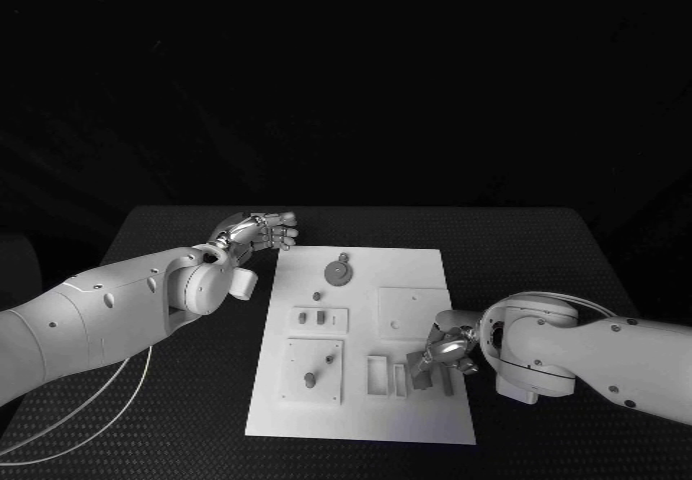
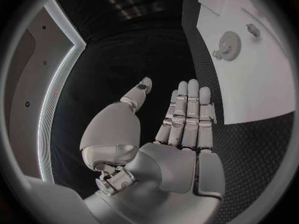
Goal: Assemble the parts on the task board
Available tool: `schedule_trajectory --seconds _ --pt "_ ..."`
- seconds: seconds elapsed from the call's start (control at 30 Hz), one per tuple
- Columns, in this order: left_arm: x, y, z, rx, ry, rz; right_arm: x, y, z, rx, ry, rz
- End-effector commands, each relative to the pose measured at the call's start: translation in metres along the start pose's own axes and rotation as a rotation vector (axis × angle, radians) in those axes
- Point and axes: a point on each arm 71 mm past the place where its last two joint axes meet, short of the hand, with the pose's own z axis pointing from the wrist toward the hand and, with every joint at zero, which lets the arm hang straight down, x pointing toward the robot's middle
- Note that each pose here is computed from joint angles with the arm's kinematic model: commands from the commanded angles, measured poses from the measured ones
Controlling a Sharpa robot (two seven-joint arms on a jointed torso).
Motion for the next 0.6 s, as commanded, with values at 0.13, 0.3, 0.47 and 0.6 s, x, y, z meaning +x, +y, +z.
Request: schedule_trajectory --seconds 0.13,0.3,0.47,0.6 --pt "0.0009 -0.0008 0.0001 0.005 0.006 -0.007 -0.004 0.003 -0.004 -0.002 0.018 0.059" --pt "0.001 -0.0009 0.0001 0.005 0.006 -0.006 -0.001 0.011 -0.002 -0.016 0.063 0.098" --pt "0.0016 -0.001 -0.0001 0.005 0.008 -0.007 0.001 0.021 0.002 -0.031 0.076 0.107" --pt "0.0018 -0.0009 0.0 0.004 0.008 -0.007 0.003 0.03 0.006 -0.041 0.09 0.108"
